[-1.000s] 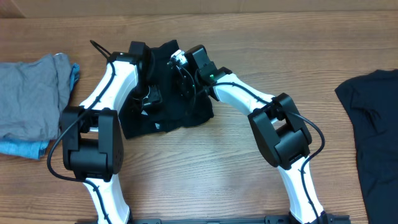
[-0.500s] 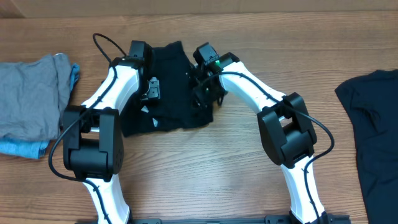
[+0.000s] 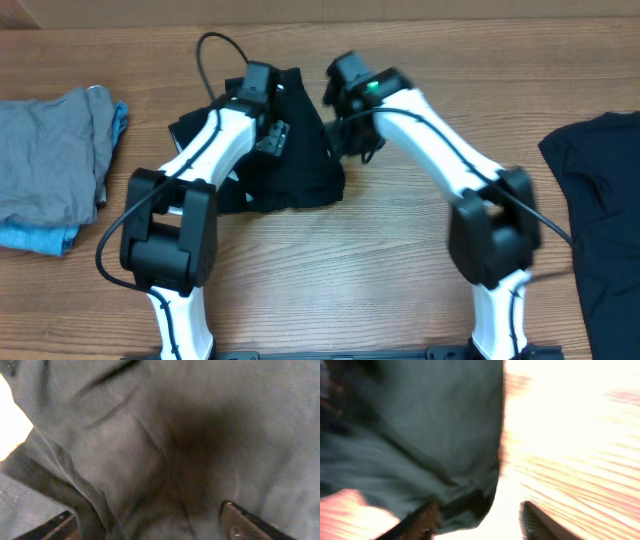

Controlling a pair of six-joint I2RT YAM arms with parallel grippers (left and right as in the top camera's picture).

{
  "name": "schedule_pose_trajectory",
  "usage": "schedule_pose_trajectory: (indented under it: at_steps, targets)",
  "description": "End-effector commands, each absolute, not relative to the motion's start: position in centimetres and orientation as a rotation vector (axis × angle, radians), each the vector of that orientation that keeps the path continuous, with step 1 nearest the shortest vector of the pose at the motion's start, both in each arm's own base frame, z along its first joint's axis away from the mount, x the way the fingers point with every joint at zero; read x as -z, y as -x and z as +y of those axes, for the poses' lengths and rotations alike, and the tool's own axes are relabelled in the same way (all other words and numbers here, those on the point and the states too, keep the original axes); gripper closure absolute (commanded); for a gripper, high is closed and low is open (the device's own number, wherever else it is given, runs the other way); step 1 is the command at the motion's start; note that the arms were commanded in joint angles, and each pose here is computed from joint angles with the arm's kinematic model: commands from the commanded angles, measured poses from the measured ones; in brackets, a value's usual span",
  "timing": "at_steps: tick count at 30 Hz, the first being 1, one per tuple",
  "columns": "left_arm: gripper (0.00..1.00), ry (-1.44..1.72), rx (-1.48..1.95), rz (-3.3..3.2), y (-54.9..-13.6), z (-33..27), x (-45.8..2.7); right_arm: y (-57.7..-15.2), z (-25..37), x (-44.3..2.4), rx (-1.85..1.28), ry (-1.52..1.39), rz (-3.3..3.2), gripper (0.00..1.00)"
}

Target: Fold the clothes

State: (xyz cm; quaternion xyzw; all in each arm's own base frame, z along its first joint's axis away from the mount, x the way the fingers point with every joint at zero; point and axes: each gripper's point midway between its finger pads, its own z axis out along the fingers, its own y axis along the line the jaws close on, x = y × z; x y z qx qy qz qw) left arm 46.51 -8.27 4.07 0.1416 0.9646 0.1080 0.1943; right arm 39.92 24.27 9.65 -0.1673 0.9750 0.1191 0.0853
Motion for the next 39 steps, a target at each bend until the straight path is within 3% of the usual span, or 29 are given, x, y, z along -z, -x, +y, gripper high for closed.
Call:
schedule_pose_trajectory:
  at_steps: [1,5,11,15,18,22,29,32,39]
  targets:
    - [0.10,-0.032,-0.354,2.620,-49.0,-7.3,-10.1,-43.0,23.2,-14.7,-0.415,0.453,2.723,0.12]
    - [0.03,0.381,-0.132,2.769,-46.5,-5.3,-12.8,-46.5,24.0,-14.0,-0.462,0.558,2.587,0.04]
    - [0.00,0.799,0.090,2.961,-41.8,2.0,-9.7,-48.5,26.3,-7.3,-0.737,0.685,2.548,0.02]
    - [0.01,0.760,0.335,2.995,-41.1,3.0,-8.6,-48.0,28.2,-5.5,-0.904,0.773,2.495,0.02]
    - [0.01,0.776,0.327,3.033,-39.7,3.1,-6.0,-47.3,30.0,-5.9,-1.085,0.816,2.419,0.02]
    - [0.01,0.793,0.330,3.070,-37.9,2.7,-2.5,-47.1,30.0,-4.3,-1.103,0.813,2.441,0.03]
    - [0.01,0.790,0.312,3.063,-37.7,2.9,-1.3,-46.3,31.1,-1.2,-1.234,0.826,2.436,0.06]
    - [0.01,0.789,0.277,3.068,-37.5,3.2,-1.1,-45.1,32.7,-1.3,-1.344,0.869,2.385,0.18]
    - [0.08,0.657,0.232,3.054,-38.4,3.7,-1.0,-45.8,32.4,-1.6,-1.351,0.832,2.383,0.78]
